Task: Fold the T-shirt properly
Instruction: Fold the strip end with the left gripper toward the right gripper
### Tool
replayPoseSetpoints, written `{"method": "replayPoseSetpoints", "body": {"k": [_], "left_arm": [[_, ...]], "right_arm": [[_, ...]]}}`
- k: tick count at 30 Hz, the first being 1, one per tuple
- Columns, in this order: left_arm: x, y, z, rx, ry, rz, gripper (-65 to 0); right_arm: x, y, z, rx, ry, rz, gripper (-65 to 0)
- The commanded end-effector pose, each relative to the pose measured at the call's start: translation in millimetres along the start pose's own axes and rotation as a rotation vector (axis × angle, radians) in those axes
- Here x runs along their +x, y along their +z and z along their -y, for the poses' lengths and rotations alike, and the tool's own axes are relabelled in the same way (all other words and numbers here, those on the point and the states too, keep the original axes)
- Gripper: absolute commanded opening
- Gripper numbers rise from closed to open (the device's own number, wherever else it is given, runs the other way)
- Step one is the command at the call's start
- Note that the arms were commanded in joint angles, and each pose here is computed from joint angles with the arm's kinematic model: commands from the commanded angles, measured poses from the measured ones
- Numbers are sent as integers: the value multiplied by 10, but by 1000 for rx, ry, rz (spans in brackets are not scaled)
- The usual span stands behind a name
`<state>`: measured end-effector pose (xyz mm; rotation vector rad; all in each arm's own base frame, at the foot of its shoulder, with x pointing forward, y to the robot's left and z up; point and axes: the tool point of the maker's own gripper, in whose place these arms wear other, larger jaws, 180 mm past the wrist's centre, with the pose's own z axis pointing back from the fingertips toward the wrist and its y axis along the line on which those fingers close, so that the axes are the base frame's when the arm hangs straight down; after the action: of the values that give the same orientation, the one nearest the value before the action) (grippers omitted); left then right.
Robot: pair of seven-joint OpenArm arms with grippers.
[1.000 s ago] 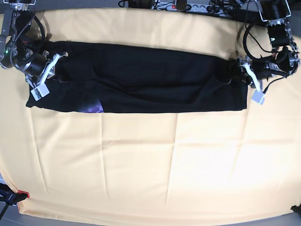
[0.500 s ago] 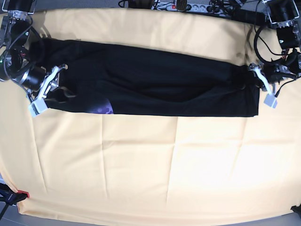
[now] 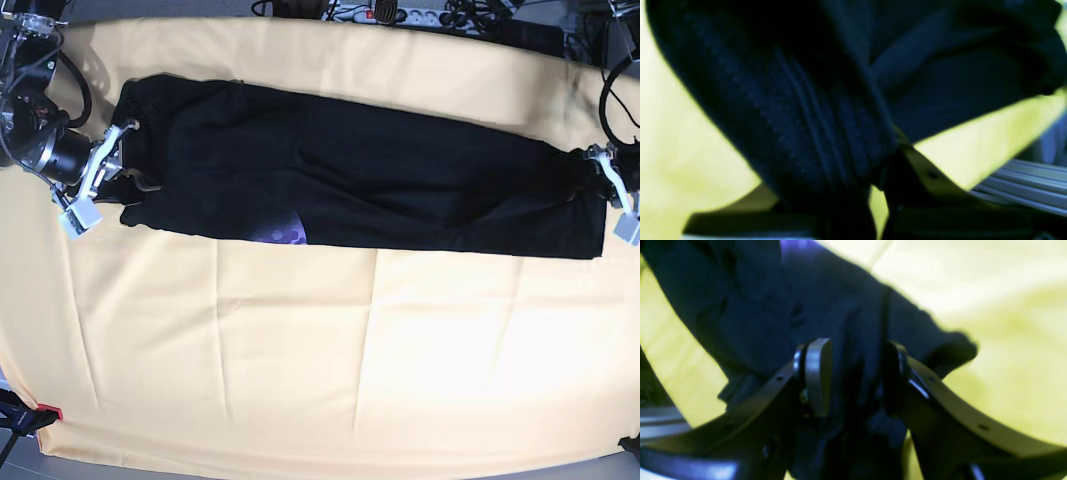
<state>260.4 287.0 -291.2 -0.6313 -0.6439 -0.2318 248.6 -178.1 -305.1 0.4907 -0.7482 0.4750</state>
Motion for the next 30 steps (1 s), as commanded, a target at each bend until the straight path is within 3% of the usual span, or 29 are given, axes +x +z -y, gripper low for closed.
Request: {"method": "replayPoseSetpoints", "body": {"k": [1,7,14,18,28,29,30], "left_arm": [[207,75,88,-36,-37,69,-650],[219,-101,328,-95,-48,105,-650],[246,-341,1018,-213,-182,175,-650],[247,-448,1220,-266,-219,226,-650],[-12,-855,1515,-418,-179,191,-650],[-35,-890,1561,-435,-179,182,-630],[-63,-923,1605,-451,-180,168,-530]], "right_arm": [[124,47,-15,4,22,48,-378],[91,-43,7,-40,2,79,-378],[104,-146,-71,-35,-33,119,-378],[107,-150,-76,-33,-34,121,-378],[99,-150,-76,-34,-34,117,-378],[100,-150,-77,-33,-35,117,-378],[100,-150,-77,-33,-35,117,-378]]}}
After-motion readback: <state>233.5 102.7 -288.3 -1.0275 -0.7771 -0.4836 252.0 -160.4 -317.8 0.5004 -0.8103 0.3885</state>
